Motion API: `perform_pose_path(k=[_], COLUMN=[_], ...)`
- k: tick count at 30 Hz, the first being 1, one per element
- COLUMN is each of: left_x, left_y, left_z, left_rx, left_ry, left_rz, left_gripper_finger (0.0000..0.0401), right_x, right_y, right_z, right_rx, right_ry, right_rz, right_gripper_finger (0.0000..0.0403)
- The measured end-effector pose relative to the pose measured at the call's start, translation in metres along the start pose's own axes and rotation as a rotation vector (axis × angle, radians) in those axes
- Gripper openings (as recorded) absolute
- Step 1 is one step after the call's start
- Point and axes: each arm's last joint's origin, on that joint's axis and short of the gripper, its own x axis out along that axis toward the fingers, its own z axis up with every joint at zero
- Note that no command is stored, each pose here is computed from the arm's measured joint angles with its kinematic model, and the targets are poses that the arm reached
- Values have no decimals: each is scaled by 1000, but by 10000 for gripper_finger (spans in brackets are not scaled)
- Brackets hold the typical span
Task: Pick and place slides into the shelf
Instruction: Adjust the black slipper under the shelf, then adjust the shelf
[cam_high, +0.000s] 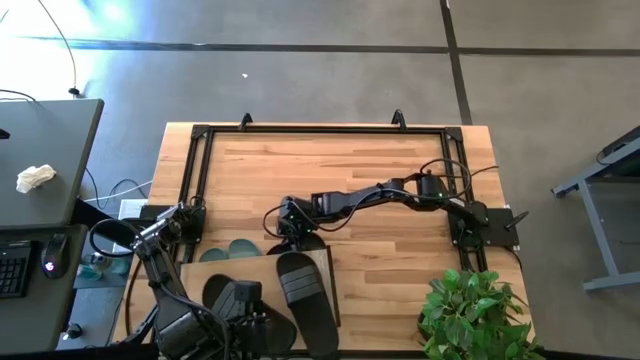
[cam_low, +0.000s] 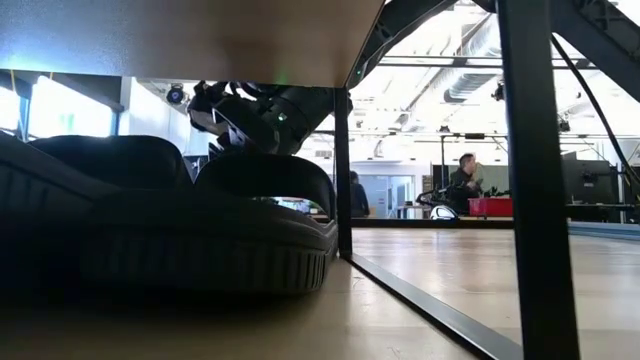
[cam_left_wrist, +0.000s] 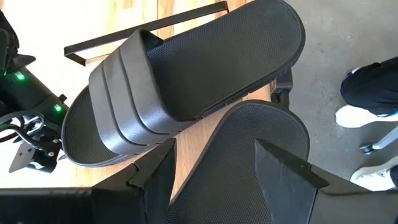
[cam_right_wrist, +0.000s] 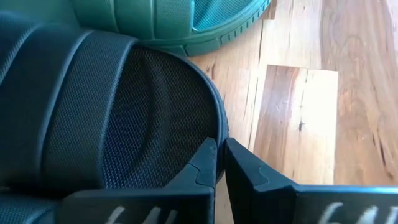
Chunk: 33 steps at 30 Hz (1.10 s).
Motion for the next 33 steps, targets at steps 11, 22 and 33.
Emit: perform_pose_path(k=[11, 22, 33], left_x=[0, 0, 0], left_y=[0, 0, 0], left_z=[0, 0, 0], left_rx=[0, -5, -6], left_ry=[1, 5, 5], left_rz=[0, -6, -6], left_gripper_finger=[200, 200, 200], right_x=[-1, -3, -14], right_y=[4, 4, 0], right_z=[2, 3, 10], right_rx=[-30, -56, -89], right_ry=[0, -6, -21], right_rz=[7, -20, -65], right_gripper_finger=[39, 106, 108])
